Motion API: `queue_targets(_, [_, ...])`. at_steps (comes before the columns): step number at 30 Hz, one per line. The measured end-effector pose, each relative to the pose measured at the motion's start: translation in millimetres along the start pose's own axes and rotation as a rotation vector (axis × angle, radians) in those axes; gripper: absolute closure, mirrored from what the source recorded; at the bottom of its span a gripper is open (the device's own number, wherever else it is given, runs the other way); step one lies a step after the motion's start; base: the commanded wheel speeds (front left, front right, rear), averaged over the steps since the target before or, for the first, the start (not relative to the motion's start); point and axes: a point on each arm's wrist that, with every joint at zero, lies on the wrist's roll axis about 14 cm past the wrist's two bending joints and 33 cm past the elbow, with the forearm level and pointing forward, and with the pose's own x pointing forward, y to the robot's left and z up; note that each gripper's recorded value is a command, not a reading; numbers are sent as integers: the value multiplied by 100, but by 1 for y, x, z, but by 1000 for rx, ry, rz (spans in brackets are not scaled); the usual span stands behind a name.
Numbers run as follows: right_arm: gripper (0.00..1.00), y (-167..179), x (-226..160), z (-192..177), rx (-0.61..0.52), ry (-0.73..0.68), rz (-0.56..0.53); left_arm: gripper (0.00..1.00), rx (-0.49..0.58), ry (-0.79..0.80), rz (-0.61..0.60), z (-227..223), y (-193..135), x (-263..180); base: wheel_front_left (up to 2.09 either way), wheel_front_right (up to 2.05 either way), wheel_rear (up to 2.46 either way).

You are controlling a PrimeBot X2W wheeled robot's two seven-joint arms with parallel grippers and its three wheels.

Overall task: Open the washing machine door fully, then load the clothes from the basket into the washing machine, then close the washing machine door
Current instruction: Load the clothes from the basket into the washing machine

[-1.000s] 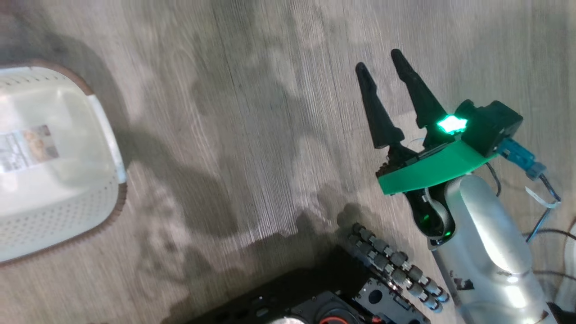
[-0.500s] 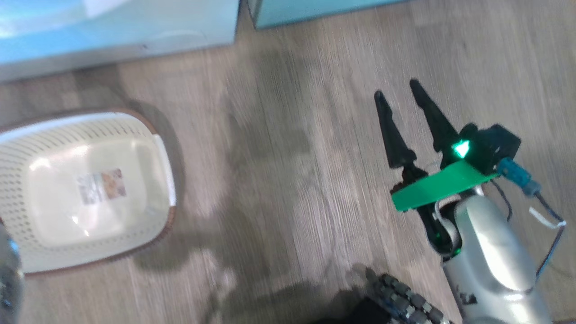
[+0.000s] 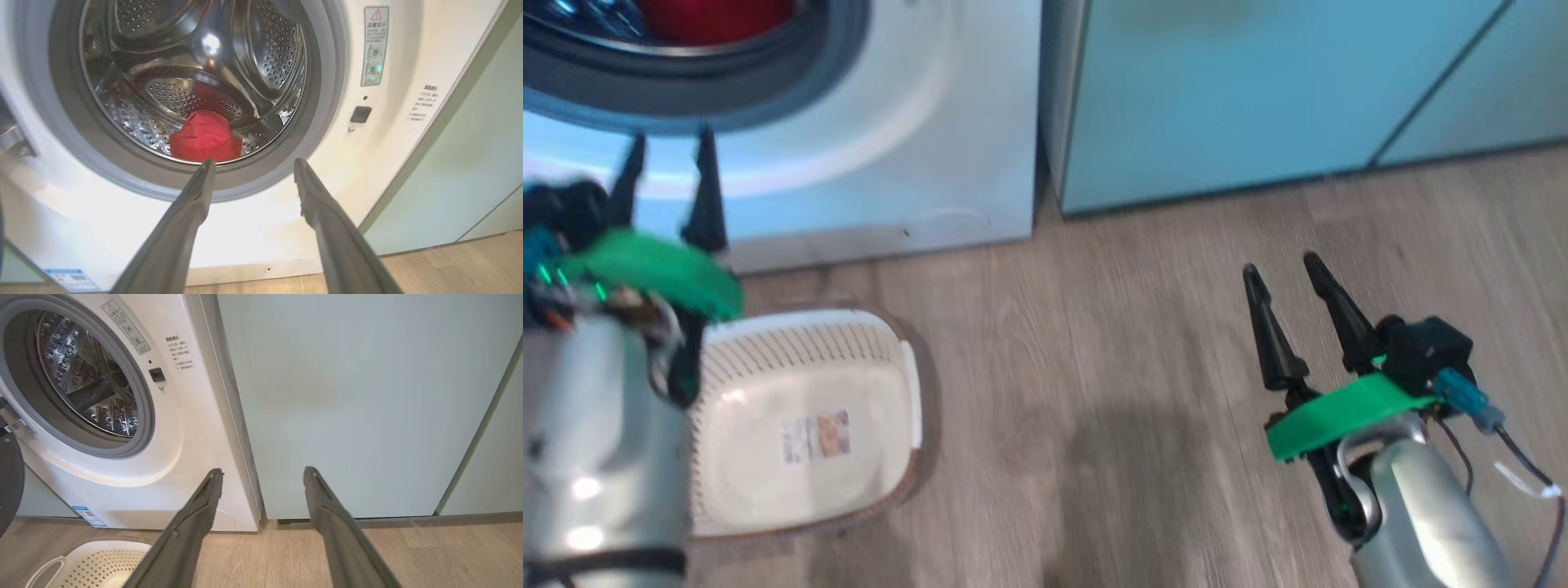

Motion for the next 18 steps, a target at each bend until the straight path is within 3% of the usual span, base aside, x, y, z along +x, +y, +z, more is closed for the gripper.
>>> queue_targets(9, [0, 20, -27, 25, 19, -76, 49, 0, -8, -65, 47, 20, -9, -93, 0, 0, 0])
queue_targets(18, [0, 40, -29, 37, 26, -117, 109, 0, 39, -140, 108, 39, -3, -148, 0, 0, 0])
